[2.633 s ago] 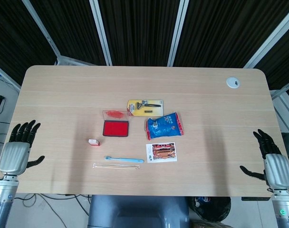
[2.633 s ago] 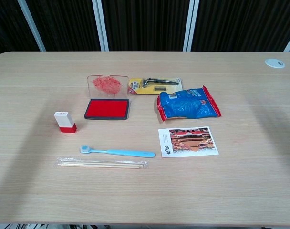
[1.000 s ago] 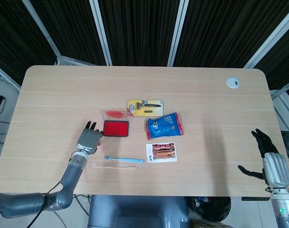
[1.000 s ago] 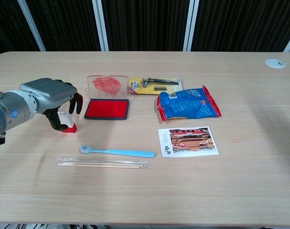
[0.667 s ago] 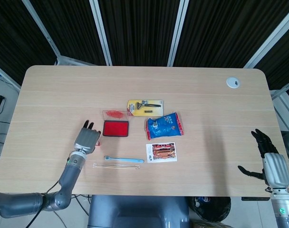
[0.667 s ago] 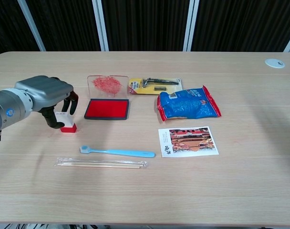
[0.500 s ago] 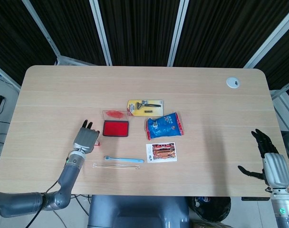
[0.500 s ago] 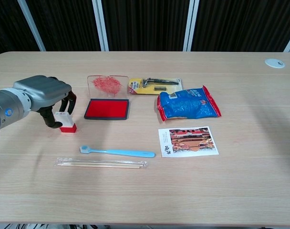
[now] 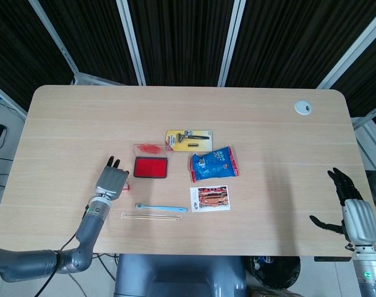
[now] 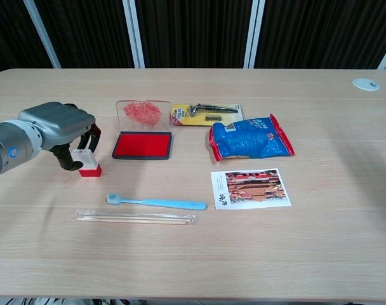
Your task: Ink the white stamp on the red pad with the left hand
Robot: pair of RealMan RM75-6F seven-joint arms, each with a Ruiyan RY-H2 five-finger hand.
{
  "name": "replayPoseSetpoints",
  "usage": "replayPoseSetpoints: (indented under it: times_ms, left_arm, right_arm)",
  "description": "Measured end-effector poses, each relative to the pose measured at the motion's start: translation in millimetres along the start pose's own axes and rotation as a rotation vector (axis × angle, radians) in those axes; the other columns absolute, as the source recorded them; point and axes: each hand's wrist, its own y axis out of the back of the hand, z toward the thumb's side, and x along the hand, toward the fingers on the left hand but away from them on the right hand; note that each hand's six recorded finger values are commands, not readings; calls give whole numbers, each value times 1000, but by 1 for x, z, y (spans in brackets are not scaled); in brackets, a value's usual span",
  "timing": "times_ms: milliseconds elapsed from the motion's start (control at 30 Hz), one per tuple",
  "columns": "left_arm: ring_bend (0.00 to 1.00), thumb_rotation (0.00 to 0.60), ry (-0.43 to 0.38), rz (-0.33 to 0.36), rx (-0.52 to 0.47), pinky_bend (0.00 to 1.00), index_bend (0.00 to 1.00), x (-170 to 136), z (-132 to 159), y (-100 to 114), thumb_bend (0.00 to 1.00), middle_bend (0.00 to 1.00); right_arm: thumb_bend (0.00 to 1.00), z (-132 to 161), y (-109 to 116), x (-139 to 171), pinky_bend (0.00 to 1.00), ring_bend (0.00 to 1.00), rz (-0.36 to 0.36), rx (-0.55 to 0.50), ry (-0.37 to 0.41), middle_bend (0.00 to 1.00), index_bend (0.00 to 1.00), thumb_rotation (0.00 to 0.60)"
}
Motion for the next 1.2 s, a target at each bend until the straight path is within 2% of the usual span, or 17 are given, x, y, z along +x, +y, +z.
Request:
replayPoseSetpoints:
  times_ms: [267, 467, 600, 733, 800, 1000, 1200]
  left_arm:
    - [122, 600, -2, -8, 1, 76, 502, 0, 1, -3, 370, 508]
    - [162, 600, 1, -5, 0, 110, 565, 0, 0, -3, 504, 567]
    - [239, 600, 0, 10, -4, 200, 594, 0, 0, -1, 538, 596]
    - [378, 600, -8, 40, -5, 414, 625, -1, 2, 5, 548, 629]
    - [417, 600, -15, 66, -5, 459, 641, -1, 3, 11, 552, 647]
    - [444, 600, -41, 145, 18, 483, 658, -3, 7, 29, 558, 669]
    - [452, 600, -60, 179, 38, 492, 663, 4, 14, 44, 558, 674]
  right_arm:
    - [94, 0, 0, 0, 185, 0, 0, -9, -3, 0, 0, 600]
    - [96, 0, 0, 0, 185, 0, -3, -11, -2, 0, 0, 600]
    - [96, 0, 1, 0, 185, 0, -5, -13, -2, 0, 0, 600]
    - [96, 0, 1, 0, 185, 0, -6, -17, -2, 0, 0, 600]
    - [96, 0, 1, 0, 185, 0, -6, -17, -3, 0, 0, 600]
    - [97, 0, 1, 0, 185, 0, -7, -17, -1, 0, 0, 600]
    - [98, -1, 1, 0, 185, 0, -6, -19, -5, 0, 0, 600]
